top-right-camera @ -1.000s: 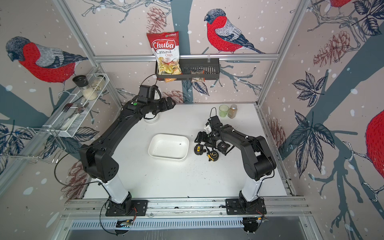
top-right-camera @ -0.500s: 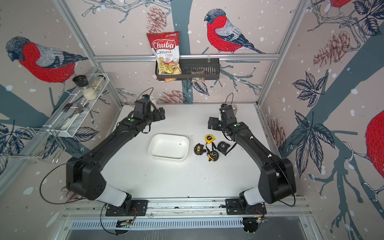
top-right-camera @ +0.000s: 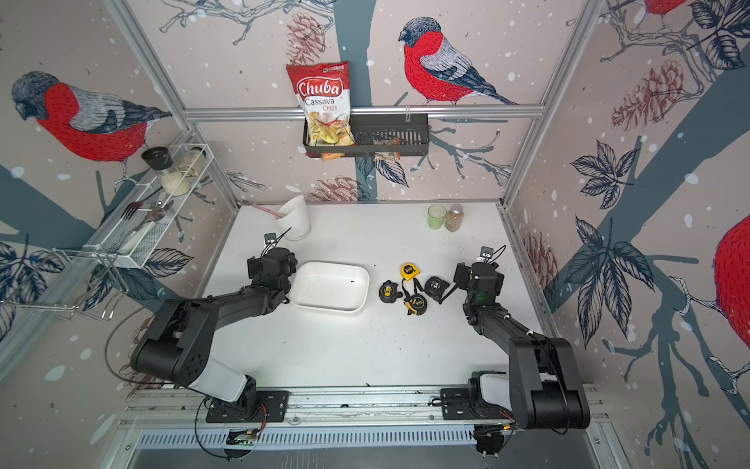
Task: Take the tape measure out of the storage box
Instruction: Reset both arms
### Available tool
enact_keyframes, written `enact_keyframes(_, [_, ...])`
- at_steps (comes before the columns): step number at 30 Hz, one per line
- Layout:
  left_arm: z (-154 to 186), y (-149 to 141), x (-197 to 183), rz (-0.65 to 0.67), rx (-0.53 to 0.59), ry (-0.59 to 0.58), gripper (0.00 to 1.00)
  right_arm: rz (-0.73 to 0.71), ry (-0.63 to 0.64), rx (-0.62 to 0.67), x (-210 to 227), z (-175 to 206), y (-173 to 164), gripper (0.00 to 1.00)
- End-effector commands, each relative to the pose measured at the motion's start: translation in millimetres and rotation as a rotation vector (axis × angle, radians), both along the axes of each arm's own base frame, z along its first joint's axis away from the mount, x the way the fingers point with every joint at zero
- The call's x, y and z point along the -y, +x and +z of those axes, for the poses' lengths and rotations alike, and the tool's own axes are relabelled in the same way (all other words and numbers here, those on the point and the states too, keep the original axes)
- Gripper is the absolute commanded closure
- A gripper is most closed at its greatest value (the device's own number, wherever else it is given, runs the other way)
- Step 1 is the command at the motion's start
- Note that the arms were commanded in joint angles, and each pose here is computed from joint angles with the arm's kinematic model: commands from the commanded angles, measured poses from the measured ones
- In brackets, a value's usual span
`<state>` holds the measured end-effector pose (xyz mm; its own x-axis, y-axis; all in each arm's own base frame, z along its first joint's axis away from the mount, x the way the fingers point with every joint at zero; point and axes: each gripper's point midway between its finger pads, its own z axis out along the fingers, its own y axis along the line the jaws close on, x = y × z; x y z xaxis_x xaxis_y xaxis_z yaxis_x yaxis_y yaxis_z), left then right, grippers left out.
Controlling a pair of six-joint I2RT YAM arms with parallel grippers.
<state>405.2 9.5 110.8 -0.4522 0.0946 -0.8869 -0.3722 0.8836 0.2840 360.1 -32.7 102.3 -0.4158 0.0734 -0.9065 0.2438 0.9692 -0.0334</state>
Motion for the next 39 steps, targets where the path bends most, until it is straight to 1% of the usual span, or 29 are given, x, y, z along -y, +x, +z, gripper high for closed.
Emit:
enact_keyframes(1, [8, 3, -4, -0.007, 0.085, 0.041, 0.05, 0.035, 0.030, 0.153, -1, 18, 12, 0.06])
enact_keyframes(3, [13, 2, 1, -0.079, 0.143, 0.019, 0.04, 0.047, 0.039, 0.174, -3, 23, 16, 0.06])
enact_keyframes(5, [11, 1, -18, -0.017, 0.157, -0.045, 0.05, 0.052, 0.045, 0.206, -3, 27, 21, 0.07])
enact_keyframes(8, [20, -23, -34, -0.025, 0.284, -0.144, 0.04, 0.085, 0.066, 0.247, -6, 29, 30, 0.08])
enact_keyframes(9, [22, -29, -36, -0.036, 0.309, -0.163, 0.04, 0.099, 0.062, 0.227, -9, 22, 33, 0.09])
enact_keyframes(11, [22, -30, -34, -0.057, 0.313, -0.168, 0.04, 0.109, 0.056, 0.245, -11, 23, 31, 0.09])
enact_keyframes(14, [20, -35, -22, -0.138, 0.326, -0.167, 0.03, 0.131, 0.053, 0.259, -14, 23, 27, 0.08])
enact_keyframes(16, [20, -41, -21, -0.150, 0.375, -0.144, 0.01, 0.123, 0.052, 0.258, -13, 22, 24, 0.09])
enact_keyframes(17, [20, -40, -21, -0.142, 0.376, -0.142, 0.01, 0.130, 0.051, 0.269, -14, 22, 21, 0.08])
enact_keyframes(19, [14, -35, -22, -0.139, 0.325, -0.170, 0.02, 0.164, 0.025, 0.373, -21, 30, 8, 0.08])
enact_keyframes(20, [15, -34, -25, -0.137, 0.340, -0.173, 0.02, 0.159, 0.024, 0.354, -21, 30, 12, 0.08])
enact_keyframes(21, [14, -33, -25, -0.135, 0.333, -0.177, 0.02, 0.148, 0.040, 0.280, -18, 19, 18, 0.07])
enact_keyframes(22, [12, -32, -26, -0.135, 0.320, -0.187, 0.02, 0.150, 0.040, 0.293, -18, 20, 16, 0.01])
enact_keyframes(23, [13, -32, -27, -0.137, 0.326, -0.189, 0.02, 0.149, 0.034, 0.328, -18, 25, 12, 0.00])
enact_keyframes(24, [13, -32, -27, -0.137, 0.325, -0.189, 0.02, 0.148, 0.032, 0.350, -18, 28, 10, 0.00])
enact_keyframes(28, [13, -33, -27, -0.138, 0.327, -0.190, 0.02, 0.145, 0.035, 0.302, -18, 23, 14, 0.00])
enact_keyframes(30, [14, -34, -27, -0.138, 0.328, -0.189, 0.02, 0.116, 0.004, 0.320, -19, 25, 11, 0.00])
enact_keyframes(39, [14, -34, -27, -0.139, 0.330, -0.188, 0.02, 0.112, -0.007, 0.313, -20, 24, 12, 0.00])
